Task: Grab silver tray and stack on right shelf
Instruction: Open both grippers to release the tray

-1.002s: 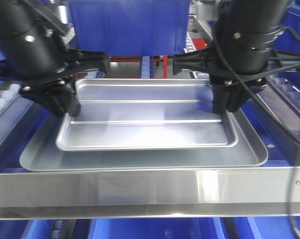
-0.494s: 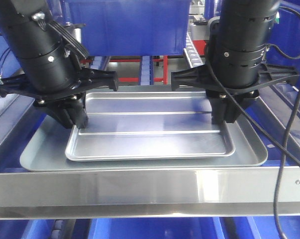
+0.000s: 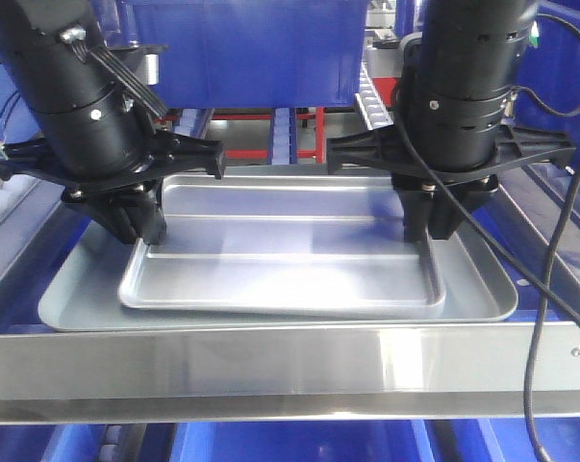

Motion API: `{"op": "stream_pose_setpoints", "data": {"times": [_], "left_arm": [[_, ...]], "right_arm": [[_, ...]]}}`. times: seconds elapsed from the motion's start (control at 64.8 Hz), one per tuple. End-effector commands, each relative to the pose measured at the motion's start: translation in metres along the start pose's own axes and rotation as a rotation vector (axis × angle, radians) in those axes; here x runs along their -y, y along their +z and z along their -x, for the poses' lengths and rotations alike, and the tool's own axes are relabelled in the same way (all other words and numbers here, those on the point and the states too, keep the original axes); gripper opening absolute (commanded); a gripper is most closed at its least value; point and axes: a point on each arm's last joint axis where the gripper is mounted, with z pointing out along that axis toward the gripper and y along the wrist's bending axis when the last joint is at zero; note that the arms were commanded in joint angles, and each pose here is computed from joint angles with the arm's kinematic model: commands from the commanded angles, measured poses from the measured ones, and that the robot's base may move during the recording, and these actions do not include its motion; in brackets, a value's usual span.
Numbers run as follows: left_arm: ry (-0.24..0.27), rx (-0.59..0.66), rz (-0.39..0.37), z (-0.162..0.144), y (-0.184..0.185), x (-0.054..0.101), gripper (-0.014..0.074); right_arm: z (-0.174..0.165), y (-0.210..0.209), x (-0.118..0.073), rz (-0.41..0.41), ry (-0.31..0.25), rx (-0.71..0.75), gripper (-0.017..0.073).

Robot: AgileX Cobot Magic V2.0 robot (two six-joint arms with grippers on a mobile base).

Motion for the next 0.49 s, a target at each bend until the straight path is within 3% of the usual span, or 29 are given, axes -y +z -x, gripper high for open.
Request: {"op": "stream_pose_setpoints", "data": {"times": [0.0,0.077,0.17,0.324,0.478], "left_arm": [[0.028,0.053,-0.001,0.011,-0.020,-0.002,-0.0095],[0.010,0.038,0.011,0.012,-0.019,-0.007,-0.0074],[-0.013,0.034,0.012,0.013,-0.019,-0.011,0.0063],[-0.069,0.030,0.002,0.015,-0.018,-0.018,0.0307],[-0.070,0.027,0.002,0.015,-0.018,-0.018,0.0340]], "right_arm": [[0.020,-0.027,-0.009,0.104,0.000,0.129,0.0400],[0.020,-0.027,-0.009,0.104,0.000,0.129,0.0527],[0.019,-0.026,-0.009,0.096,0.000,0.123,0.0619],[0.018,-0.026,-0.007,0.077,0.001,0.107,0.0612],[0.017,-0.027,-0.006,0.072,0.001,0.104,0.0612]]}}
